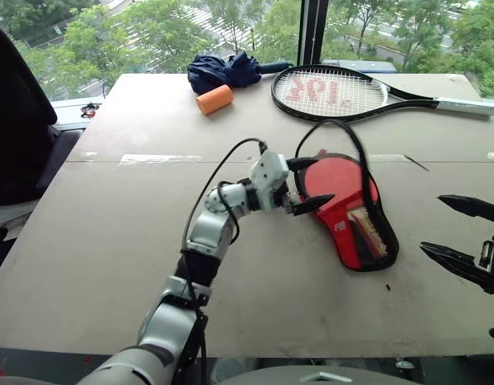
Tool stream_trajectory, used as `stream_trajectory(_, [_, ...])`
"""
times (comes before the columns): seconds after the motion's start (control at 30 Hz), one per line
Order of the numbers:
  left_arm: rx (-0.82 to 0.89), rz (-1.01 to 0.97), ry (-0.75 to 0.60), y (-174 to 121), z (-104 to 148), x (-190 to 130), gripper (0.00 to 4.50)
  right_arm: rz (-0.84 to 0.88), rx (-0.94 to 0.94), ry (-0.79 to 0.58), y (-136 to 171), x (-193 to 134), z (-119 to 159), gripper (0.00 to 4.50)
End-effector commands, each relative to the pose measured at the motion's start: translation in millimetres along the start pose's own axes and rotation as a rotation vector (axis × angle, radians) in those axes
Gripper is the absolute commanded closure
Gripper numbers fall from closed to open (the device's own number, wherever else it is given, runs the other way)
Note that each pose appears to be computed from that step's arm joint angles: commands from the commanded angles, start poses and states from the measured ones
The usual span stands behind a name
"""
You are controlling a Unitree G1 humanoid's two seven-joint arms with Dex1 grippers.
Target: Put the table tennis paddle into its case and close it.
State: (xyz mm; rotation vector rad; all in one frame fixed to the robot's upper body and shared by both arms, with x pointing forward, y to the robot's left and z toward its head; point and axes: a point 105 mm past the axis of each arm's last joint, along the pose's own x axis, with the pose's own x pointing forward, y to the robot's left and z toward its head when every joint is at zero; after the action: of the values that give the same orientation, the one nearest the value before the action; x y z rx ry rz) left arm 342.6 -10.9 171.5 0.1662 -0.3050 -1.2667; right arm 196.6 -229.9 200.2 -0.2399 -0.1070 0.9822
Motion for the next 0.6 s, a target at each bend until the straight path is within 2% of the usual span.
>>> stream_trajectory(0.03, [-0.025,0.105,0.074,12,-22,2,0.00,-0.022,-0.041,-0.008,1,0,10,0.04])
stream_trajectory(0.13, [0.042,0.080,0.109,9,-26,7,0.00,-0.038,-0.040,-0.014,2,1,13,0.04])
stream_trajectory(0.27, [-0.018,0.083,0.038,17,-9,-6,0.00,-0.058,-0.031,-0.017,4,2,13,0.04])
stream_trajectory(0.43, [-0.029,-0.019,-0.078,10,37,-40,0.00,-0.065,-0.012,-0.023,3,10,8,0.04])
stream_trajectory(0.6, [-0.032,-0.103,-0.017,2,74,-94,0.00,-0.050,0.016,-0.018,-5,27,-4,0.04])
